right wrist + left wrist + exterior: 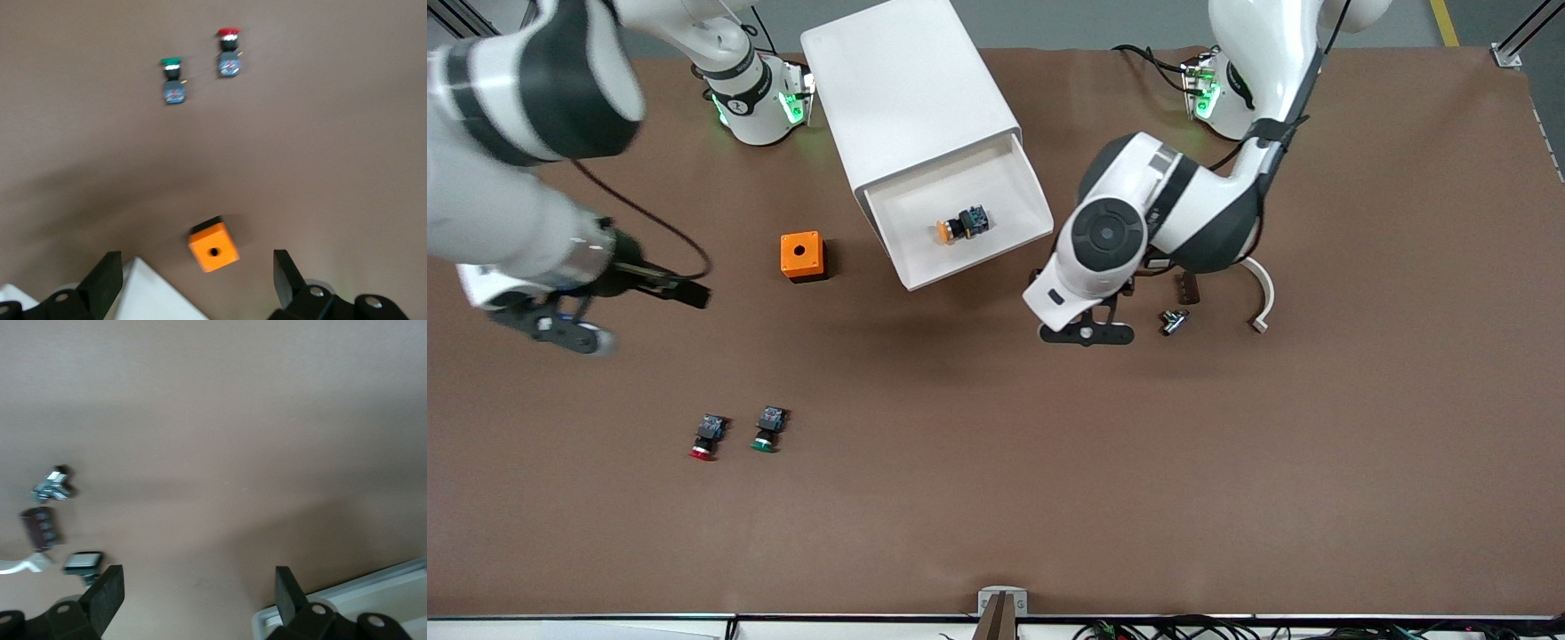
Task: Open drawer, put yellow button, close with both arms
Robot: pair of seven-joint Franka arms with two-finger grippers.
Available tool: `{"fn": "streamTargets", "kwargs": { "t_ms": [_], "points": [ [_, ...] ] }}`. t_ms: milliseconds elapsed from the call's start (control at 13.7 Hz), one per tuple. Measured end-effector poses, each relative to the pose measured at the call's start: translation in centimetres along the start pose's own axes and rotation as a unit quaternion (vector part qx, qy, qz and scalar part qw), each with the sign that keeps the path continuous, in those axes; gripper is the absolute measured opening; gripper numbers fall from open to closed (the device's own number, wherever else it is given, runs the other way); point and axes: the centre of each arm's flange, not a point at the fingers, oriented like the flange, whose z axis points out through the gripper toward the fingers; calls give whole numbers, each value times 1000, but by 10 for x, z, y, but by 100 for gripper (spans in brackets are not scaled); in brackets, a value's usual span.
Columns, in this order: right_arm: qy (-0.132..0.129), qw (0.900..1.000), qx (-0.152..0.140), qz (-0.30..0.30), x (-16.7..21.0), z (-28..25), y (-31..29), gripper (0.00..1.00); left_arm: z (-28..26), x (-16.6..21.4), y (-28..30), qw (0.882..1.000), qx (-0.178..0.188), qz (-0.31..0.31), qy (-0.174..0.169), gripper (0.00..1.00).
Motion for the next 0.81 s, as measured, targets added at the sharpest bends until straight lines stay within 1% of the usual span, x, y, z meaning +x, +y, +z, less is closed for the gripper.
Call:
{"fn": "streamTargets", "kwargs": {
  "t_ms": [73, 220, 366, 586, 806],
  "points": [
    [1, 1000, 0, -15, 9, -5, 30, 100, 6, -4, 12, 1000, -6, -19, 5, 100],
    [3, 999, -11, -39, 22, -7, 79, 100, 16, -11, 30, 998, -16, -52, 8, 100],
    [2, 998, -16, -66, 29, -7, 111, 100, 18, -20, 43, 996, -30, -79, 4, 100],
    [7, 997, -17, -81, 33, -13, 140, 100, 20, -37, 62, 993, -42, -113, -9, 100],
    [10, 996, -17, -91, 34, -15, 148, 100, 26, -58, 83, 988, -48, -146, -27, 100]
  ]
}}
